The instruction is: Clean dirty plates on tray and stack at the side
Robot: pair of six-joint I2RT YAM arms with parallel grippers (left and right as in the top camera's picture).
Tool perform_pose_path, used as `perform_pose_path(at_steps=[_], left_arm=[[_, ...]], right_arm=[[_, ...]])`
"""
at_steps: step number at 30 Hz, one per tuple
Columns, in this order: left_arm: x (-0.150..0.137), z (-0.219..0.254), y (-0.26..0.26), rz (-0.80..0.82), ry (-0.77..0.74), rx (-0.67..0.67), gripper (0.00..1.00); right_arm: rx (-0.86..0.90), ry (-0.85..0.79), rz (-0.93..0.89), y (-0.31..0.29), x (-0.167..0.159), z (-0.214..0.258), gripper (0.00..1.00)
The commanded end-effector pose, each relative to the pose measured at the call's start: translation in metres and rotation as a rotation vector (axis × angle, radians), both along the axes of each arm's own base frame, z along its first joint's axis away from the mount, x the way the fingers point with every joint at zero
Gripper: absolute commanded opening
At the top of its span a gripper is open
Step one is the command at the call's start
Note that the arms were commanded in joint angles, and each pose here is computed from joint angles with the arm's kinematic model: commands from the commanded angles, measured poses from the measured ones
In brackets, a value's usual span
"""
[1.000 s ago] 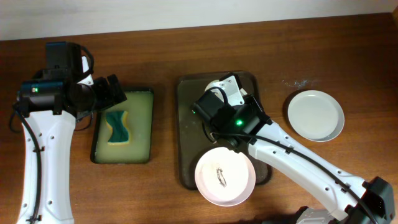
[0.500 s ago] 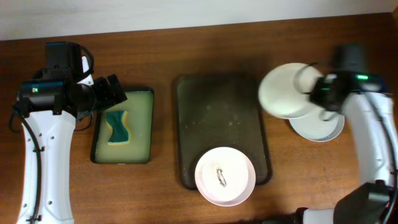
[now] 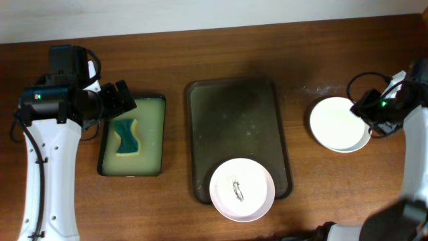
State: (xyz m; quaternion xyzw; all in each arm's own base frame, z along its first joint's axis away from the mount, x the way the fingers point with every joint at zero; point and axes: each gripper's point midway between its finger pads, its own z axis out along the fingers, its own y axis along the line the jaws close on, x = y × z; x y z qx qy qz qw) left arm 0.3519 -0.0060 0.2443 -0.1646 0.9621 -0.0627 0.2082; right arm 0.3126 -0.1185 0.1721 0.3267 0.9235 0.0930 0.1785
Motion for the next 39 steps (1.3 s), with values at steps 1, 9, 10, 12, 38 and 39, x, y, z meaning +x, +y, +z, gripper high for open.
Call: perform_pose_path(at_steps=[1,9,10,12,38,39], left_arm=[[-0.001,0.004,-0.002,0.005,-0.014,-0.011,1.00],[0.000,0.004,-0.002,0.005,-0.014,-0.011,1.00],[0.000,0.004,-0.002,0.005,-0.014,-0.011,0.99],[-0.001,0.004,-0.002,0.005,-0.014,-0.011,1.00],[-0.019,-0.170,0.013,-0.025,0.105,0.095,0.74],[-0.017,-0.177,0.015,-0.020,0.087,0.105,0.66]], right_arm=[[-0.109,-0.064,0.092,0.036,-0.014,0.041,0.49],[0.187,0.287,0.778,0.223,-0.131,-0.118,0.54],[0.233,0.280,0.798,0.229,-0.140,-0.130,0.54],[0.193,0.338,0.678,0.216,-0.152,-0.157,0.50],[-0.091,0.005,0.678,0.212,0.018,-0.051,0.32],[-0.092,0.005,0.678,0.212,0.018,-0.051,0.32]])
